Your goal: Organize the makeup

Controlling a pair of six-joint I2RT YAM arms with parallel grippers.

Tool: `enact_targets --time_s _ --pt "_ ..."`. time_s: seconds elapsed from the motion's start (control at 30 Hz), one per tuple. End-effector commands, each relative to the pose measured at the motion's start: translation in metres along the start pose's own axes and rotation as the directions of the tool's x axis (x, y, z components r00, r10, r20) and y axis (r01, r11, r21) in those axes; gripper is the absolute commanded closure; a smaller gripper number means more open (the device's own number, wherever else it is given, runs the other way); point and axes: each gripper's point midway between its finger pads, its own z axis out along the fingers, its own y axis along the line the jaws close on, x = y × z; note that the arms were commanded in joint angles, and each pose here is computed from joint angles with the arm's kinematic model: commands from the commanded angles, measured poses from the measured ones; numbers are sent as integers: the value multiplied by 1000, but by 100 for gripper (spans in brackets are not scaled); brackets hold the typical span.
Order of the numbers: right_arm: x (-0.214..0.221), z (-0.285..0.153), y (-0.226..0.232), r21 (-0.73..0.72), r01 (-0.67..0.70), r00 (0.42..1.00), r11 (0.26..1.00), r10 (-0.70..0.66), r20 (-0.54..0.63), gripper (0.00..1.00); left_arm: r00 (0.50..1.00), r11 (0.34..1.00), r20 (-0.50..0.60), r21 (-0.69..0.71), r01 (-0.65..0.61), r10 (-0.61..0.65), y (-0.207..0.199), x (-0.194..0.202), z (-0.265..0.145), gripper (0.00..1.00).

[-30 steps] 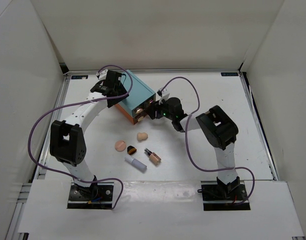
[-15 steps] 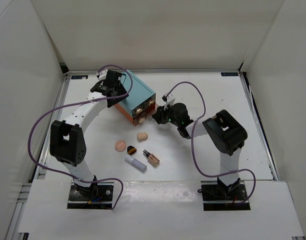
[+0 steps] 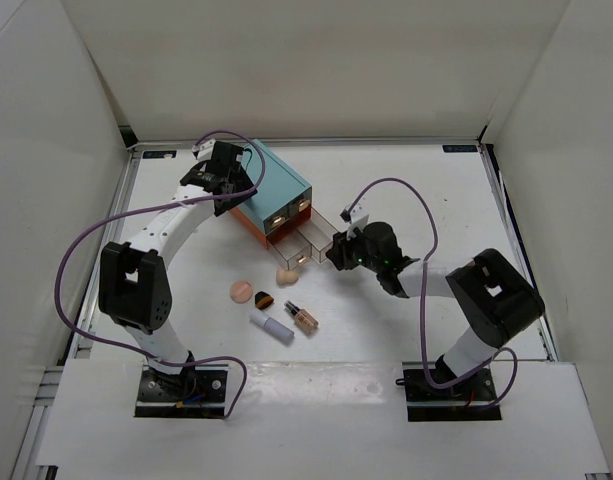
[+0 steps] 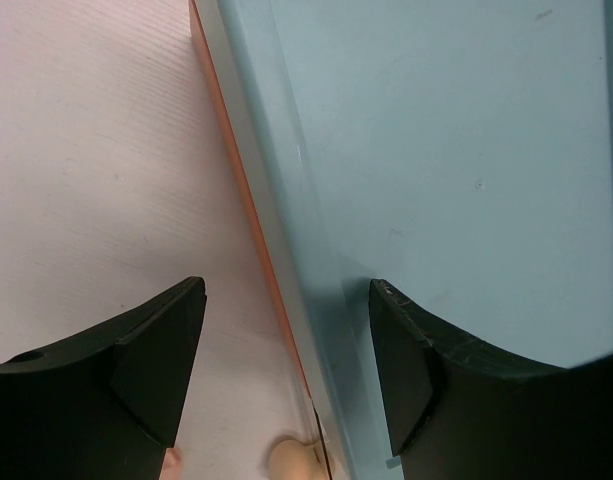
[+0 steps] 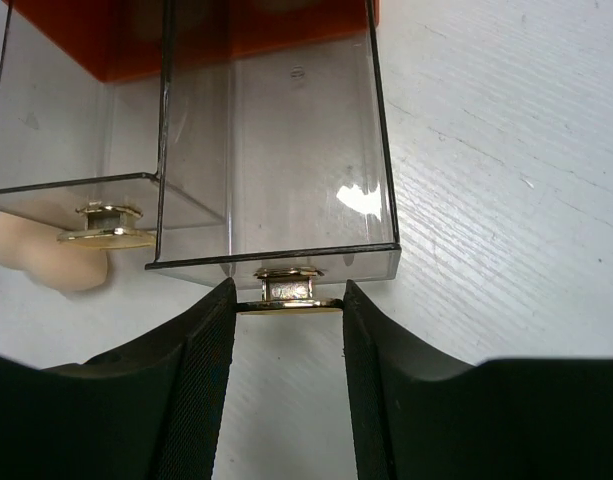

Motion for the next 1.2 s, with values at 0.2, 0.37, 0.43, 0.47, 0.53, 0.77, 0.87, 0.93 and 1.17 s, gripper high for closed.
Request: enact_targets --time_s 0.2,0.37,0.43,0.47,0.53,0.77,0.87,0.93,1.17 --pt "4 -1 -14 69 40 998 997 -37 -43 65 995 993 -81 -93 -67 59 31 25 -1 24" --pt "11 -7 -17 79 52 996 995 -47 -71 65 995 993 -78 -94 -68 61 33 24 -4 25" --pt "10 -10 -22 113 53 996 992 -45 -71 65 995 993 -76 -92 -74 67 33 24 -5 24" --pt "11 -13 -22 110 57 996 992 -48 -80 65 996 994 -70 -89 -67 61 32 22 -6 24" --pt "13 -17 -21 111 51 996 993 -42 -79 66 996 994 -71 -86 -65 59 31 23 -5 24" --pt "22 -30 -23 131 54 993 990 -39 -108 37 995 995 -74 -74 -69 63 29 22 -6 24" --pt "17 -28 -24 131 55 993 990 -40 -111 26 995 995 -71 -69 -71 66 29 21 -7 24" --pt "4 -28 -21 131 46 994 990 -32 -103 23 995 995 -72 -72 -71 65 30 22 -8 24" --pt "-44 -40 2 172 42 998 984 -33 -55 31 997 995 -55 -72 -61 58 32 19 -13 24"
